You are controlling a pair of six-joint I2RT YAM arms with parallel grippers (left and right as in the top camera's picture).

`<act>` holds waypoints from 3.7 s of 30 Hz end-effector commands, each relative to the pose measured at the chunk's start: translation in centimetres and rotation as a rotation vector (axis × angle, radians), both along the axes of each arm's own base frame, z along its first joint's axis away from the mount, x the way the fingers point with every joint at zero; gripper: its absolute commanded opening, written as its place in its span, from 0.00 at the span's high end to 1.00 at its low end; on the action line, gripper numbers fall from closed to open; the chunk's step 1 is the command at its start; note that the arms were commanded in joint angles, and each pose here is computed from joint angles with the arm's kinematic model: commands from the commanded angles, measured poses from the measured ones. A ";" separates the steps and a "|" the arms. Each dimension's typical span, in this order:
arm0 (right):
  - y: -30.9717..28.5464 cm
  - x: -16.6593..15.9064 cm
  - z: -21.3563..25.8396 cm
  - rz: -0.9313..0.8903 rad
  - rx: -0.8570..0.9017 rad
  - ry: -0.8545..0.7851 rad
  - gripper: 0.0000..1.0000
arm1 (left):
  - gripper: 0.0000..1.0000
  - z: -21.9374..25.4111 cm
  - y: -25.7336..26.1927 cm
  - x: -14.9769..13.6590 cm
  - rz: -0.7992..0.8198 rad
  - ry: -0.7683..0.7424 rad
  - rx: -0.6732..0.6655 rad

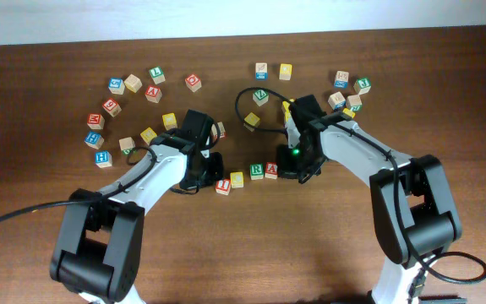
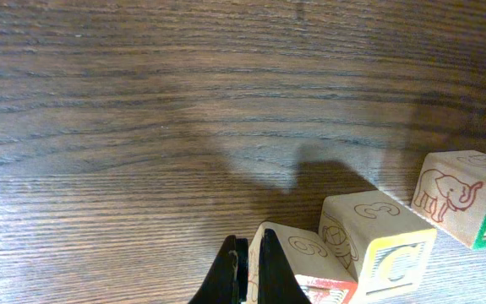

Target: Spell out ICRA

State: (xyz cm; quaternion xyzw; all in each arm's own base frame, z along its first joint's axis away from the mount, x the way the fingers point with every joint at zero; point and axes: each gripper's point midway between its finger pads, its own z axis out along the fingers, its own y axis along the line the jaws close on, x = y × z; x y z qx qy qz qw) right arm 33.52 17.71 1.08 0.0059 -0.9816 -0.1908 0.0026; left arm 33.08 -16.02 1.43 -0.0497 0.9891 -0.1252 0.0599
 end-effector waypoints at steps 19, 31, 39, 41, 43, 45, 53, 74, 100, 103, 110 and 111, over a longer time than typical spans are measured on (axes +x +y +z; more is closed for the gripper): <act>-2.3 0.4 3.9 0.018 -0.126 0.001 0.96 | 1.00 2.7 4.1 -5.6 0.103 0.276 0.063; -2.3 0.4 3.9 0.019 -0.126 0.001 0.96 | 1.00 0.0 0.0 -5.1 0.065 0.161 0.060; -2.2 0.6 4.0 0.018 -0.124 -0.007 0.96 | 1.00 -1.9 -1.8 -4.4 0.044 0.152 0.027; -2.2 0.7 4.0 0.018 -0.123 -0.010 0.96 | 1.00 -1.9 -1.9 -4.0 0.044 0.138 0.020; -2.2 0.7 4.0 0.018 -0.123 -0.010 0.96 | 1.00 -1.8 -2.1 -3.7 0.044 0.127 0.014; -2.2 0.8 4.0 0.017 -0.121 -0.014 0.96 | 1.00 -1.8 -2.3 -3.3 0.043 0.109 0.004; -2.1 0.8 4.0 0.017 -0.121 -0.017 0.96 | 1.00 -1.2 -4.0 -3.2 -0.004 0.108 -0.085; 4.3 7.4 7.7 0.047 0.077 -0.283 0.96 | 1.00 0.8 1.9 3.9 0.184 -0.101 0.105; 7.7 2.9 1.1 0.045 0.006 -0.061 0.96 | 1.00 -0.1 4.6 3.8 0.257 -0.027 0.077; 7.9 3.6 1.7 0.074 0.014 -0.091 0.96 | 1.00 -0.1 4.6 3.8 0.257 -0.027 0.077; 6.1 7.2 9.3 0.021 0.030 -0.142 0.96 | 1.00 0.1 2.4 3.7 0.166 -0.057 0.074; 5.3 7.4 9.9 0.023 0.022 -0.139 0.96 | 1.00 0.2 1.6 4.0 0.150 -0.080 0.063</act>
